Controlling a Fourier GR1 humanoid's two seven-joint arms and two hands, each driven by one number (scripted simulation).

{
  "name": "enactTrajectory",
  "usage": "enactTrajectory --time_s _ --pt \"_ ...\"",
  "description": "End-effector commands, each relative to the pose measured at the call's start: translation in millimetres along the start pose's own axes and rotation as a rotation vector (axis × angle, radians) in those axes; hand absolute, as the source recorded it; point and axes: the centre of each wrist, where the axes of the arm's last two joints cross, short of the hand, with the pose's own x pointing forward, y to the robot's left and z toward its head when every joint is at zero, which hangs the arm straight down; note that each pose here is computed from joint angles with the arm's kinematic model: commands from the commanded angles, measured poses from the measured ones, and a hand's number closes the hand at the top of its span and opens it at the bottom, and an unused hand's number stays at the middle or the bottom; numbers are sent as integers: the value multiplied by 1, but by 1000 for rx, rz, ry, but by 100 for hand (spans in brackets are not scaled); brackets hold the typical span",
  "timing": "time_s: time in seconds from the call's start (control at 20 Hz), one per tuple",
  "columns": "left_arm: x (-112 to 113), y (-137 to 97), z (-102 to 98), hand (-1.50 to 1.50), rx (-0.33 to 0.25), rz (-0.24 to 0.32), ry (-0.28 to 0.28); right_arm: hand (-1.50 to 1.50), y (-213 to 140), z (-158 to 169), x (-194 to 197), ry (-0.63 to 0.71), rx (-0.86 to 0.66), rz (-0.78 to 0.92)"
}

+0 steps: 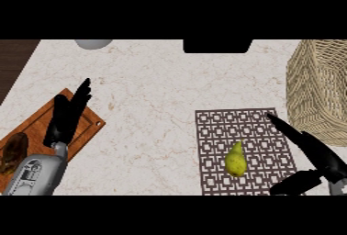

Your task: Pick the pear from the placemat and place it in the basket

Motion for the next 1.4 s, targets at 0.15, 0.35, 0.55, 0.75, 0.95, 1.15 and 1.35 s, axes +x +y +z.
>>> enactTrajectory --time_s 0.15,0.35,0.55,0.75,0.95,1.15,1.35 --pt "-2 13 -7 0 -6 5 2 -150 4 -21 -11 -7 -10 8" --pt "0 -2 6 0 0 -6 -1 -150 32 -22 -10 -4 1 7" --pt "-2 4 4 0 -6 1 -17 -150 21 -30 -4 -5 -8 5" --pt "-5 5 -3 0 3 -6 3 -150 51 -46 -9 1 1 1" --pt "-12 11 13 0 3 -2 -6 -150 61 -56 -15 29 46 -7" --pt "-11 32 15 0 5 -2 -20 -150 65 -45 3 45 45 -6" --pt "4 10 4 0 7 3 -10 -150 73 -63 -22 38 65 -12"
